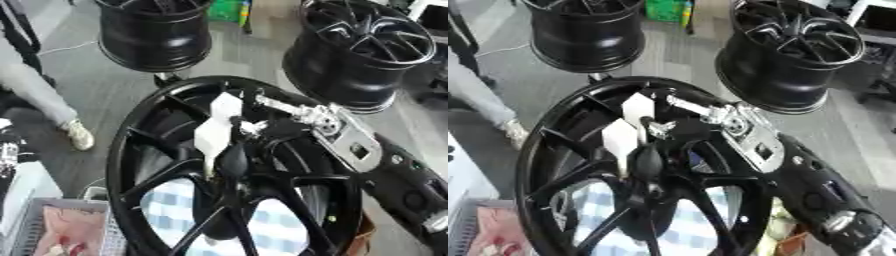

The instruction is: Pull the pin out of the wheel hub.

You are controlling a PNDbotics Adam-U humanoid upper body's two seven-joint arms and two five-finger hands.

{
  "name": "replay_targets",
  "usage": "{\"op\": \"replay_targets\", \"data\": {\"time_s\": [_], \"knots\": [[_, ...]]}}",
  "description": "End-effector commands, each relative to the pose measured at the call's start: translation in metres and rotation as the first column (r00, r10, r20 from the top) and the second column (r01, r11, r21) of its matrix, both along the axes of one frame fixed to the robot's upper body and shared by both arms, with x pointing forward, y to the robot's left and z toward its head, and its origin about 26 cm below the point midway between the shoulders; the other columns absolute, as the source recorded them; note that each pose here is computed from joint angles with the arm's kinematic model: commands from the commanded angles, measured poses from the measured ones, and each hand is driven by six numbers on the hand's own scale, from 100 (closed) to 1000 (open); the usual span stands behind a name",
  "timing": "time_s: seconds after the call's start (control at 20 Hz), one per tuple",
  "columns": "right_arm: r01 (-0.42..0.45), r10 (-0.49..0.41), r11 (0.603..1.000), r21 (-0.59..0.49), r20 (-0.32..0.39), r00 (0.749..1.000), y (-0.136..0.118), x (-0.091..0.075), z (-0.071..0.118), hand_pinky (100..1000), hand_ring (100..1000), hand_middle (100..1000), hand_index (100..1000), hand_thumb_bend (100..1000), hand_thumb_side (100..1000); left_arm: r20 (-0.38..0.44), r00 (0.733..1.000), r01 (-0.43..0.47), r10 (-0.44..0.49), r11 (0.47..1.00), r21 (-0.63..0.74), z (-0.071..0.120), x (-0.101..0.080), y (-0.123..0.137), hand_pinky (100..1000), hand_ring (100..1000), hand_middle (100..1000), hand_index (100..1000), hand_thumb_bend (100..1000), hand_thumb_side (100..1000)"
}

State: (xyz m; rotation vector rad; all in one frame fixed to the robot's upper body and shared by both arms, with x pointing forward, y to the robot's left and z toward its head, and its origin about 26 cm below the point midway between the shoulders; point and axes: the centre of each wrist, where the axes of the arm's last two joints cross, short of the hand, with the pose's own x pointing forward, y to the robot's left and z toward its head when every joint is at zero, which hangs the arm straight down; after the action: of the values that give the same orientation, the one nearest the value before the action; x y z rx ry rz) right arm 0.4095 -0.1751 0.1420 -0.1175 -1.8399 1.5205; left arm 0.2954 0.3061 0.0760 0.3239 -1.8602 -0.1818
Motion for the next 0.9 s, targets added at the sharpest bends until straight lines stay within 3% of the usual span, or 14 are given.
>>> {"op": "replay_targets", "data": {"time_s": [0.05, 0.3, 0.6, 0.9], "knots": [[-0.013, 0.011, 0.999, 0.035, 0.056, 0.998, 0.011, 0.002, 0.017, 798, 834, 853, 984, 100, 773, 0.020, 1.000, 0.013, -0.014, 1.000, 0.015, 0.007, 0.002, -0.001, 645, 631, 668, 812, 122, 762], [-0.016, 0.008, 0.996, 0.091, 0.085, 0.996, 0.018, 0.003, 0.017, 750, 780, 778, 925, 100, 695, 0.019, 1.000, 0.015, -0.016, 1.000, 0.017, 0.006, 0.002, -0.002, 646, 631, 669, 812, 120, 763], [-0.017, -0.008, 0.986, 0.168, 0.148, 0.989, 0.022, 0.001, 0.022, 693, 686, 526, 703, 100, 437, 0.019, 1.000, 0.017, -0.017, 1.000, 0.017, 0.006, 0.002, -0.002, 646, 632, 668, 812, 118, 765], [-0.010, -0.044, 0.971, 0.241, 0.216, 0.975, 0.025, -0.001, 0.027, 658, 625, 391, 569, 100, 218, 0.019, 1.000, 0.018, -0.019, 1.000, 0.017, 0.006, 0.002, -0.002, 647, 633, 668, 812, 116, 765]]}}
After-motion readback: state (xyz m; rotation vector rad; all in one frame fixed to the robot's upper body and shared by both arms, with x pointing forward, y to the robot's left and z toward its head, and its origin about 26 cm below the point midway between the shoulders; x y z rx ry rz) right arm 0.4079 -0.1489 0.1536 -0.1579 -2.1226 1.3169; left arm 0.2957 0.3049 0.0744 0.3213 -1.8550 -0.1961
